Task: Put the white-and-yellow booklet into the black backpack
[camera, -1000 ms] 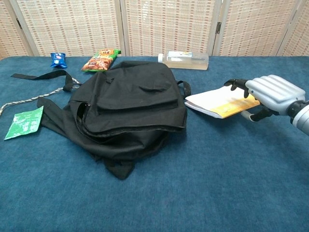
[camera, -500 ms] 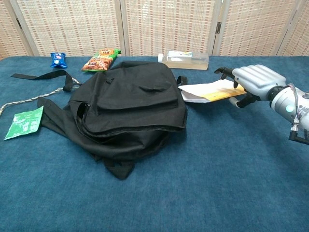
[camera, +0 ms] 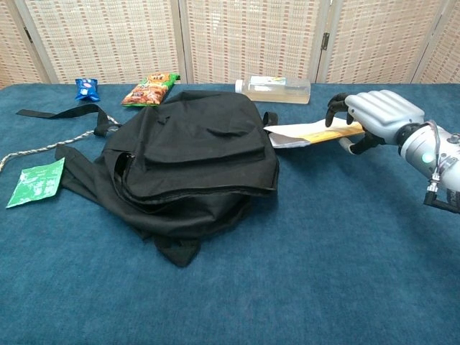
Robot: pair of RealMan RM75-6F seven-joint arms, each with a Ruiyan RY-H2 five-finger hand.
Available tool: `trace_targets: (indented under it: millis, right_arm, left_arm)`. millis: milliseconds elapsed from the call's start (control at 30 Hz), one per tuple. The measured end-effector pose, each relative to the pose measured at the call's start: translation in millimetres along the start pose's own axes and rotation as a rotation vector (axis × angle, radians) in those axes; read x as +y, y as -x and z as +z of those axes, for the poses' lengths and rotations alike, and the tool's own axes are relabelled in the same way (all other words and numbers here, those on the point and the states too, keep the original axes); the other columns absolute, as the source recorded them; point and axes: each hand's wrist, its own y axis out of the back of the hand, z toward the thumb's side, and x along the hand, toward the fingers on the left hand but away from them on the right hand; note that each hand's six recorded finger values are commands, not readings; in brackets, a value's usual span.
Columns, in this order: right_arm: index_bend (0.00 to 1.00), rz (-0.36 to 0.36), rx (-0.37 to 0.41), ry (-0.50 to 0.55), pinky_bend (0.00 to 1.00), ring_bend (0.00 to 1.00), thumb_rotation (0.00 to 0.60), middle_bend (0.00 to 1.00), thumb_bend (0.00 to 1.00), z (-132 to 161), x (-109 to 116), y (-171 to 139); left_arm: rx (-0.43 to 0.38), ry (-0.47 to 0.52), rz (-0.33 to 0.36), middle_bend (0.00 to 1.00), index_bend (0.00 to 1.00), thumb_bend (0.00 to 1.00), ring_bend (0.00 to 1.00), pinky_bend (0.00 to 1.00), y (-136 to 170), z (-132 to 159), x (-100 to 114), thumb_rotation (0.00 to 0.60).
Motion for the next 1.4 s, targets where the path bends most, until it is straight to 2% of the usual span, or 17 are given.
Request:
trace_targets:
  millis: [367, 567, 967, 1200, 1400]
  right_arm:
    - [0.52, -0.039, -0.005, 0.028, 0.42, 0.39, 0.600, 0.32, 0.36, 2, 3, 2]
    - [0.60, -0.046, -0.004, 0.035, 0.43, 0.42, 0.600, 0.38, 0.35, 3, 1, 1]
    - [0.62, -0.052, 0.011, 0.045, 0.44, 0.45, 0.600, 0.40, 0.35, -2, 4, -3]
    - [0.62, -0.099, 0.045, 0.055, 0.47, 0.50, 0.600, 0.42, 0.48, -7, 16, -14]
    - [0.62, -0.151, 0.082, 0.043, 0.52, 0.53, 0.600, 0.43, 0.53, -15, 30, -30]
  left_arm:
    - [0.005, 0.002, -0.009, 0.13, 0.25, 0.26, 0.16, 0.04, 0, -1, 0, 0.600]
    - [0.001, 0.002, -0.008, 0.13, 0.24, 0.26, 0.16, 0.04, -1, 0, 0, 0.600]
    - [-0.003, 0.009, 0.000, 0.13, 0.23, 0.26, 0.16, 0.04, -2, -1, 1, 0.600]
    - [-0.026, 0.007, 0.002, 0.13, 0.23, 0.26, 0.17, 0.04, -7, 1, 1, 0.600]
    - [-0.059, -0.002, -0.003, 0.15, 0.23, 0.26, 0.19, 0.05, -16, 7, 1, 0.600]
